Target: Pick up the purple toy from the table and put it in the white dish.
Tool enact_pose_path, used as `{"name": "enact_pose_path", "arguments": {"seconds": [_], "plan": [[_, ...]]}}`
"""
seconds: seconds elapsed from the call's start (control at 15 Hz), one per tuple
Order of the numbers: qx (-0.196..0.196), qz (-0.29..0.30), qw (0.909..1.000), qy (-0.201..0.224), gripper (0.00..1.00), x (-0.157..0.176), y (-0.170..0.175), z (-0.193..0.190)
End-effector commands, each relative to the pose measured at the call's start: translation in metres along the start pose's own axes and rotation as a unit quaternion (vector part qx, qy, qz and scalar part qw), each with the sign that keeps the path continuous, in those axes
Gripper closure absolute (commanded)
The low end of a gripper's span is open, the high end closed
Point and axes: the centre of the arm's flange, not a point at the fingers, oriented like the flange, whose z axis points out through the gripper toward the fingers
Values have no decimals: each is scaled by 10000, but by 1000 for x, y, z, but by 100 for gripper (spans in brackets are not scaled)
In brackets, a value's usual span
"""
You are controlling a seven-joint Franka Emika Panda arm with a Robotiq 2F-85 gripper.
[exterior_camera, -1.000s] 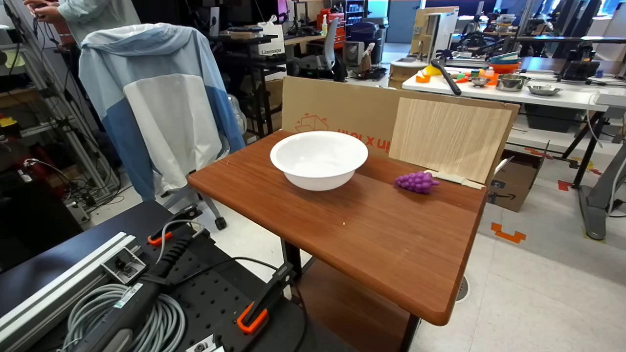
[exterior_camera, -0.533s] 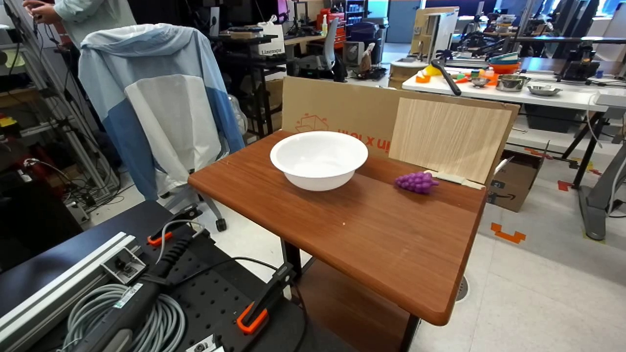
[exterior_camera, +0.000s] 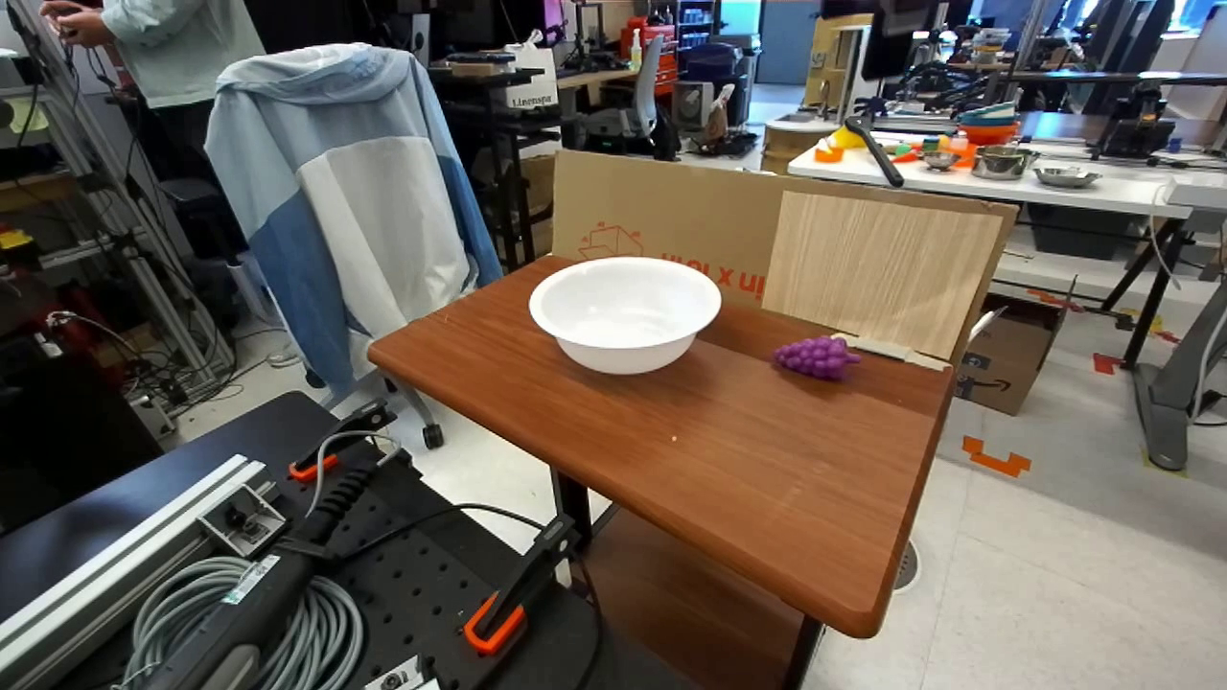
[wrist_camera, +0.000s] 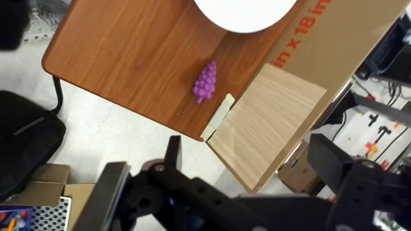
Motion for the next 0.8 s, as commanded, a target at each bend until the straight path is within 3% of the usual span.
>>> {"name": "enact_pose_path", "arguments": {"seconds": [0.0, 0.2, 0.4, 0.73], "plan": [[-158, 964, 9952, 64, 0, 68, -4, 68], [-386, 1681, 9847, -258, 0, 97, 14, 121], [-259, 2064, 9771, -441, 0, 112, 18, 152], [6, 988, 9896, -1043, 0, 70, -40, 156]]}}
